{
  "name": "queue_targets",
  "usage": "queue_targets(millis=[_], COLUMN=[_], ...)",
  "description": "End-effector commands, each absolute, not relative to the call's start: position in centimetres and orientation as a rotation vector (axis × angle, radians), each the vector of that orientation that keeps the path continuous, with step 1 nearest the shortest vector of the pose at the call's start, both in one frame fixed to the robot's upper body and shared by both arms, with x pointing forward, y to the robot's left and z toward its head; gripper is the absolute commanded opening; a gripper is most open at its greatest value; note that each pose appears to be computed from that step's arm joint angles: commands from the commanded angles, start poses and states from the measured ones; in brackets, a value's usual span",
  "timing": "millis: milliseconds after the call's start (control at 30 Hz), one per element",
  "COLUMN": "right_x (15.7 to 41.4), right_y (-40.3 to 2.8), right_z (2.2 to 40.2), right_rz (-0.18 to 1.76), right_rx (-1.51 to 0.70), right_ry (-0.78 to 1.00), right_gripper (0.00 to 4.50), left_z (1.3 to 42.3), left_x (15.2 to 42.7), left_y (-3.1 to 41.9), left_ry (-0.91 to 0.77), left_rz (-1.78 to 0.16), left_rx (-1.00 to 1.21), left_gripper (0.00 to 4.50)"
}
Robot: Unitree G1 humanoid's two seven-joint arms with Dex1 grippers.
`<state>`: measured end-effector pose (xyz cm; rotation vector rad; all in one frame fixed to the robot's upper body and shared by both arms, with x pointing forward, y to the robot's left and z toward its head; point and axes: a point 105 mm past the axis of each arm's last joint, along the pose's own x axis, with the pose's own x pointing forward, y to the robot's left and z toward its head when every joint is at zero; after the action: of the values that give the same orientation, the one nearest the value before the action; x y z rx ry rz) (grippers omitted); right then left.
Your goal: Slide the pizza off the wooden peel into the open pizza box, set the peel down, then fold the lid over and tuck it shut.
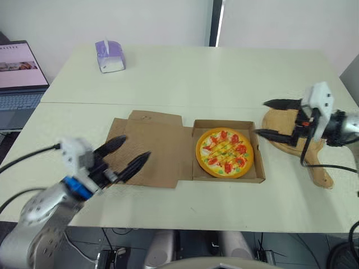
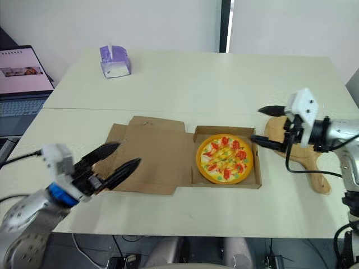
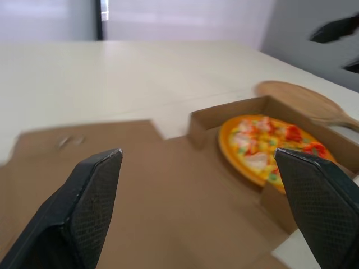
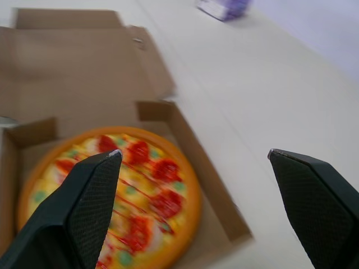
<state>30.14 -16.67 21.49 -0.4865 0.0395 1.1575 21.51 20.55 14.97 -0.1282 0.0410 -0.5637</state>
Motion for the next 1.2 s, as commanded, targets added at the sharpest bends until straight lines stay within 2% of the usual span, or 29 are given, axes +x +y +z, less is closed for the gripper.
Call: queue_targets(millis=[33, 67, 167, 267, 367, 433, 567, 800, 900, 1200], right_x=[28.8, 28.5, 28.2, 27.9, 27.7, 27.5, 27.3, 27.3, 27.1, 27.3], right_y=[-13.5, -12.7, -11.7, -11.1, -10.7, -10.7, -10.7, -11.1, -11.1, -11.2], right_z=[23.2, 23.3, 23.6, 23.6, 23.6, 23.6, 23.7, 23.7, 23.8, 23.9], right_rz=[1.351, 1.401, 1.468, 1.51, 1.522, 1.525, 1.52, 1.504, 1.502, 1.486], right_rx=[-0.528, -0.529, -0.535, -0.541, -0.539, -0.536, -0.539, -0.547, -0.542, -0.549], right_ry=[-0.037, -0.043, -0.054, -0.059, -0.06, -0.06, -0.057, -0.041, -0.036, -0.038], right_gripper=[4.48, 4.48, 4.48, 4.48, 4.48, 4.48, 4.48, 4.48, 4.5, 4.5], left_z=[14.5, 14.0, 13.4, 12.5, 11.2, 10.6, 10.5, 10.2, 9.9, 9.8], left_x=[18.4, 17.3, 15.4, 14.0, 13.8, 14.1, 16.5, 19.1, 19.7, 19.7], left_y=[21.6, 21.7, 22.0, 22.3, 21.8, 20.9, 20.2, 20.3, 20.2, 20.2], left_ry=[0.059, 0.083, 0.125, 0.164, 0.209, 0.239, 0.222, 0.171, 0.155, 0.151], left_rz=[-0.459, -0.425, -0.356, -0.251, -0.176, -0.164, -0.126, -0.05, -0.022, -0.004], left_rx=[-0.363, -0.502, -0.736, -0.886, -1.015, -1.094, -1.192, -1.273, -1.296, -1.293], left_gripper=[4.5, 4.5, 4.5, 4.5, 4.5, 4.5, 4.5, 4.5, 3.87, 1.0])
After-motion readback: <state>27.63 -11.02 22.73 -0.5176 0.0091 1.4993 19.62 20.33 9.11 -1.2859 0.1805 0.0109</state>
